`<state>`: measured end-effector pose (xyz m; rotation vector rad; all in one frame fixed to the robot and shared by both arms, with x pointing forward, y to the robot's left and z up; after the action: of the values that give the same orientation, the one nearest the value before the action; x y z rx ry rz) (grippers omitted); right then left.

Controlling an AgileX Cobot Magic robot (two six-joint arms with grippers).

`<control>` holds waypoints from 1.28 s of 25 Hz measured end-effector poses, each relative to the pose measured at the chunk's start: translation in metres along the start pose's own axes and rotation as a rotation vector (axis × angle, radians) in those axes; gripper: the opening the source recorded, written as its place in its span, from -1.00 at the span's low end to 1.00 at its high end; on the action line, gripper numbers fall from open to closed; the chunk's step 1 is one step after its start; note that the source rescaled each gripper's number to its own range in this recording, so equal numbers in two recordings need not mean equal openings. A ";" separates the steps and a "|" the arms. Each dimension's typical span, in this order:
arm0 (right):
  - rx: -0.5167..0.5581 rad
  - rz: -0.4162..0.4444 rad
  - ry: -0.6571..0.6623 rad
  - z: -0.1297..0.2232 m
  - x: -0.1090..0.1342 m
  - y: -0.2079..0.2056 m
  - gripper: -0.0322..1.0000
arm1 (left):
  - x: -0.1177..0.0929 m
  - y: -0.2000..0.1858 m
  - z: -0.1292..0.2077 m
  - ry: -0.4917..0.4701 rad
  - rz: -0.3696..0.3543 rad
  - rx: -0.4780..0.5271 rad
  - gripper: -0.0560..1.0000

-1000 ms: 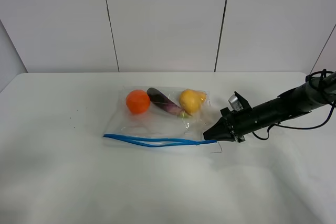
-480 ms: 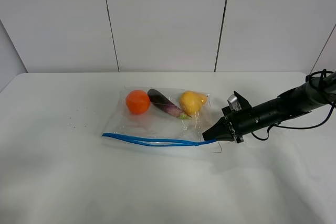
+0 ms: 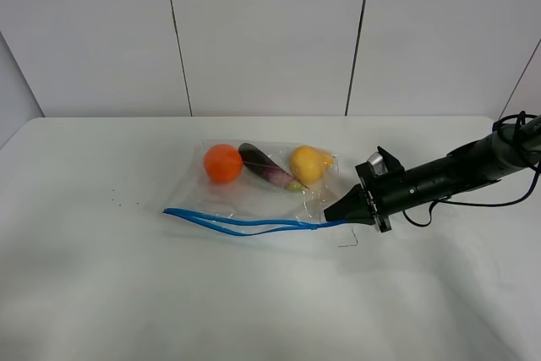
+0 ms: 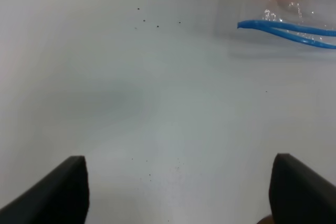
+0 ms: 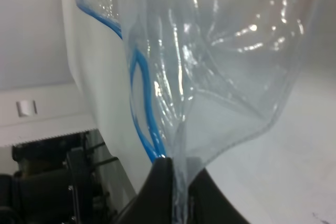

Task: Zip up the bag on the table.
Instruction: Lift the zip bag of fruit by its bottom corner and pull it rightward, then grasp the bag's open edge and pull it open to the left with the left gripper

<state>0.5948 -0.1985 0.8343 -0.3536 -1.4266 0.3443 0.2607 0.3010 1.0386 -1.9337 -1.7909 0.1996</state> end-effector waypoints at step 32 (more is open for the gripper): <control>-0.097 -0.037 -0.022 -0.003 0.054 -0.025 -0.94 | 0.000 0.000 0.000 0.000 0.000 0.000 1.00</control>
<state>0.6041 -0.1975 0.8932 -0.4027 -1.4733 0.2502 0.2607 0.3010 1.0386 -1.9337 -1.7909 0.1996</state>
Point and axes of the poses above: a point on each arm's last joint axis where the gripper is mounted, y pointing out along that axis toward the gripper, x along the wrist's bending axis when the last joint is at zero, z = x × y, the point moved 3 cm from there along y, pointing out along that axis toward the gripper, and after that the axes turned 11 degrees about y, right-handed, at the moved point
